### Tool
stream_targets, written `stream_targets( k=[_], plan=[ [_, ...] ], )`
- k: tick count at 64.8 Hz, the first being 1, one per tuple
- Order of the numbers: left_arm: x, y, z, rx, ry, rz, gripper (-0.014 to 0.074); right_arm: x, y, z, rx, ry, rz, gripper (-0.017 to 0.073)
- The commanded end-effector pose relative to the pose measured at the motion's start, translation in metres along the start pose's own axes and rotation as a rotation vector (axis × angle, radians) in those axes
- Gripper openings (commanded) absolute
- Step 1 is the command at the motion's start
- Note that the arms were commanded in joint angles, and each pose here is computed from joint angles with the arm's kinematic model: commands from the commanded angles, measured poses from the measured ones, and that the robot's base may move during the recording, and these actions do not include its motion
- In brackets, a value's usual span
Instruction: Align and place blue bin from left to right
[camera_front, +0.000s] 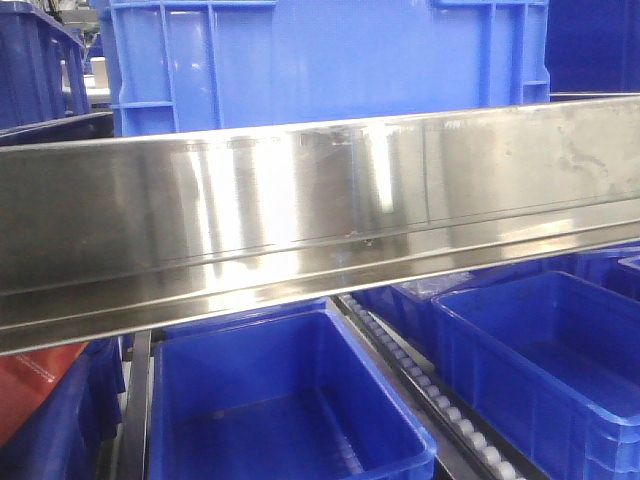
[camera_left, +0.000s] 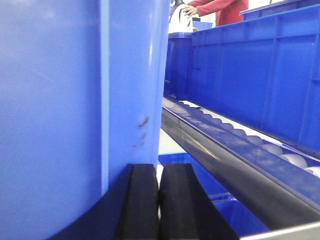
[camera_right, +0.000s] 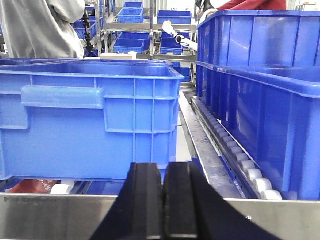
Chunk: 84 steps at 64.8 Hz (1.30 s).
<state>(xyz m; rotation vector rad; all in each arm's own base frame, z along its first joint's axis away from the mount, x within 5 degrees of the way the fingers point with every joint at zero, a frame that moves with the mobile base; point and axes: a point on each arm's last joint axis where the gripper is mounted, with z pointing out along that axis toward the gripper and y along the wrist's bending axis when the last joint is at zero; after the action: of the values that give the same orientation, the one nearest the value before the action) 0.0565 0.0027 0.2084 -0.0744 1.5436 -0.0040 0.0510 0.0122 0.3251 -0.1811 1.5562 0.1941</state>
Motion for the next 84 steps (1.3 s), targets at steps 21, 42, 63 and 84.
stream_targets(
  k=[21,42,63,84],
  plan=[
    [-0.0015,-0.0001,-0.0002,0.000,-0.026,0.005,-0.0006,-0.0016,-0.0003,-0.0007,0.004,-0.026,-0.015,-0.0088],
    [-0.0015,-0.0001,-0.0002,0.000,-0.026,0.005,-0.0006,-0.0016,-0.0003,-0.0007,0.004,-0.026,-0.015,-0.0088],
    [-0.0015,-0.0001,-0.0002,0.000,-0.026,0.005,-0.0006,-0.0016,-0.0003,-0.0007,0.004,-0.026,-0.015,-0.0088],
    [-0.0015,-0.0001,-0.0002,0.000,-0.026,0.005,-0.0006,-0.0016,-0.0003,-0.0007,0.004,-0.026,-0.015,-0.0088]
  ],
)
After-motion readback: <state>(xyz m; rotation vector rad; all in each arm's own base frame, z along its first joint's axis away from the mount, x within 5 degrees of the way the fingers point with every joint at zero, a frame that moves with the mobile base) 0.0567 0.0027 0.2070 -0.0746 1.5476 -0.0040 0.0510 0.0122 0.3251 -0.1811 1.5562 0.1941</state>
